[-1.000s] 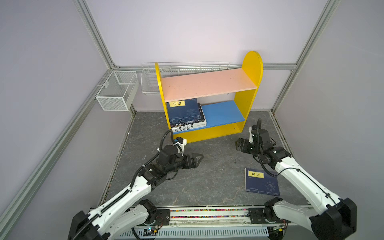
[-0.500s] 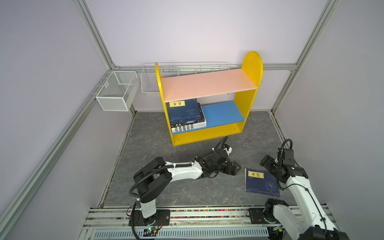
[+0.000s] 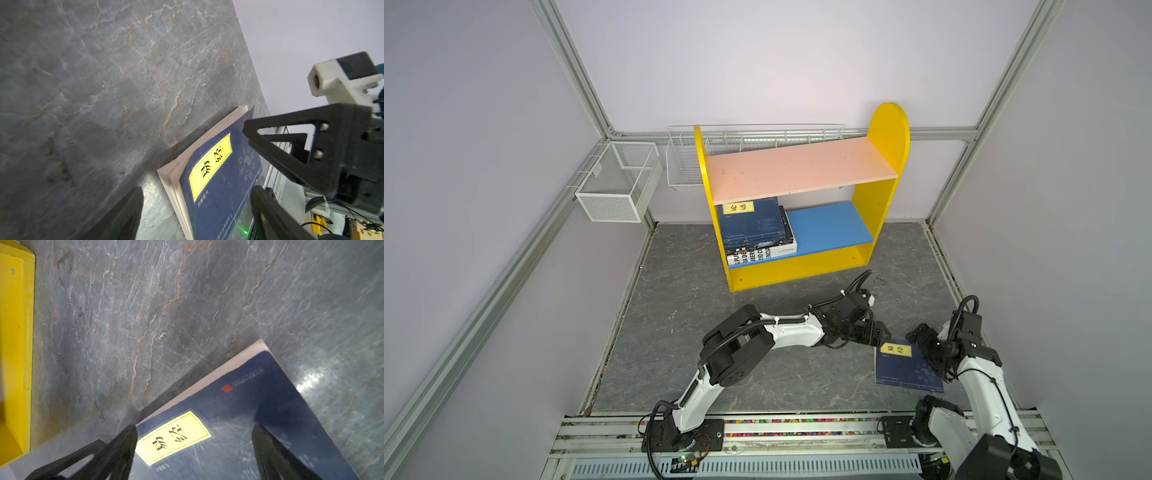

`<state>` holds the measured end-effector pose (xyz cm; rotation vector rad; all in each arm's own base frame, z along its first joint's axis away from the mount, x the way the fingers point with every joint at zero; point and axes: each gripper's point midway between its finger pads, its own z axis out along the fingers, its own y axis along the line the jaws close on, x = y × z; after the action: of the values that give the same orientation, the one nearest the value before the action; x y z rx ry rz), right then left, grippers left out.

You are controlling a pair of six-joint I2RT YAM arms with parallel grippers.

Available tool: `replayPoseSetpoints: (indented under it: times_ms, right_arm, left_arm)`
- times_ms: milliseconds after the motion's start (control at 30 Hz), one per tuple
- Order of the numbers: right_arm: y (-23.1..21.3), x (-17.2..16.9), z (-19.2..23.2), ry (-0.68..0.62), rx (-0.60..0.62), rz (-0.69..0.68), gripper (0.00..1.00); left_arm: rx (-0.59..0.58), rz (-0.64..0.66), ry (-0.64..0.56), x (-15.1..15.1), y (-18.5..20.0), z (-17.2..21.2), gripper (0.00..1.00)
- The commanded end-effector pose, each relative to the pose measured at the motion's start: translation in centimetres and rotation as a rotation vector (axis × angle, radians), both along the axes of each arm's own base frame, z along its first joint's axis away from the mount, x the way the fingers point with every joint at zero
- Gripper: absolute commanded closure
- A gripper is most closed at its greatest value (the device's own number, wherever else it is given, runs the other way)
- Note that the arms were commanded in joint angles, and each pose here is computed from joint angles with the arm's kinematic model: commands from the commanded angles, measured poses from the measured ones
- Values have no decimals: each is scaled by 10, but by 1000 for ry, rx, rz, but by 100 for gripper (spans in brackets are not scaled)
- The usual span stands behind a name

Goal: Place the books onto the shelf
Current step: 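Grip the edges of the labelled dark-blue book on the table with both grippers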

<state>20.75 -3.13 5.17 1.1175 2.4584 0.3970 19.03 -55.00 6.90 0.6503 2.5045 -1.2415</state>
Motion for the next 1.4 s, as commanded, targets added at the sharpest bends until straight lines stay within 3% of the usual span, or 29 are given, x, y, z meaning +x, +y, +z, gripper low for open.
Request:
replayPoseSetpoints:
  times_ms: [0,600,967,1367]
  right_arm:
    - [7,-1,-10,-2,45,-3,9]
    - [18,-9,-41,44,138,-41,7]
    - [23,-8,-47,54,176,-41,7]
    - [26,-1,-38,13,193,-21,7]
  left_arm:
    - [6,-15,65,-13,-9,-6,19]
    - [-125,-29,92,-20,-38,13,30]
    - [-162,-9,63,-14,-44,19,59]
    - [-93,45,31,-5,-37,8,81]
